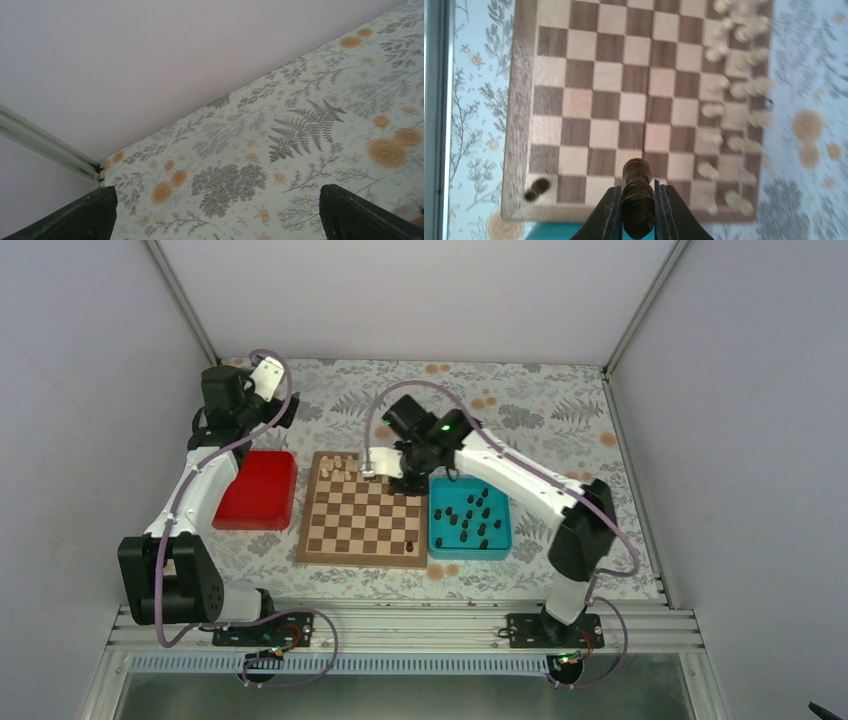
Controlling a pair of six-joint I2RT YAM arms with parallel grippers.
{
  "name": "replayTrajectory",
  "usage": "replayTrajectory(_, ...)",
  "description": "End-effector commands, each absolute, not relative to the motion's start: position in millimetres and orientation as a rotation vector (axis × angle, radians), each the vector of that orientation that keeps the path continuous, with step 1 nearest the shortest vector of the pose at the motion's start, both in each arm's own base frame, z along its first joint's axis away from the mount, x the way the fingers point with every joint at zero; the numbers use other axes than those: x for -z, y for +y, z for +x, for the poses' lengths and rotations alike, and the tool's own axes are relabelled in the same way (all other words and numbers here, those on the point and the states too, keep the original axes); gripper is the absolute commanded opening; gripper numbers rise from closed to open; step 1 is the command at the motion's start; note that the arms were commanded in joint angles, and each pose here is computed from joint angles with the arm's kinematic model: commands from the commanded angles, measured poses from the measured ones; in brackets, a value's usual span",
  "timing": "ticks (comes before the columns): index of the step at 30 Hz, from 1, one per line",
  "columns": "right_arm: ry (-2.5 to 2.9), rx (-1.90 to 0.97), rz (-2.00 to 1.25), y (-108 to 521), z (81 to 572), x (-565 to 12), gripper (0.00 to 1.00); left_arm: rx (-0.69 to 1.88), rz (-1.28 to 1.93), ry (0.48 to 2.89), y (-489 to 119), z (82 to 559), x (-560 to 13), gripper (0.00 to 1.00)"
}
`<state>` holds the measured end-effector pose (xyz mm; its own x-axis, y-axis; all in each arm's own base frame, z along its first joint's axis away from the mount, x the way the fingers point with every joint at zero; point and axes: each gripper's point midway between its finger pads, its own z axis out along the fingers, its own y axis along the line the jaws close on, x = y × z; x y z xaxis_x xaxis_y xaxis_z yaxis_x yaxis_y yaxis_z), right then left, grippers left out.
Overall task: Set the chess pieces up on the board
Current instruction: Place the chess piece on the chessboard.
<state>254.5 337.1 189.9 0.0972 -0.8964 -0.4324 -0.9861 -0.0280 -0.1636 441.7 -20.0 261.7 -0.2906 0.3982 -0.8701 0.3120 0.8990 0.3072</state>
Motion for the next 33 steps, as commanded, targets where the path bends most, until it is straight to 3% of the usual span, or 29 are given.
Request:
replayTrajectory(1,1.801,-0.293,-2.13,369.3,235.9,-164.3,0.07,-0.125,0.517,1.845,-7.0,441.4,-287.8,1.0)
replayTrajectory(13,1.669,-0.325,-2.367,436.1,191.6,-121.1,0.07,-0.13,0.503,1.844,20.0,434.4,-290.1,1.0)
replayTrajectory(33,1.706,-0.317,-2.459,440.1,167.2,-81.4,0.07,-0.099,0.5,1.863,31.9,430.8,-272.2,1.0)
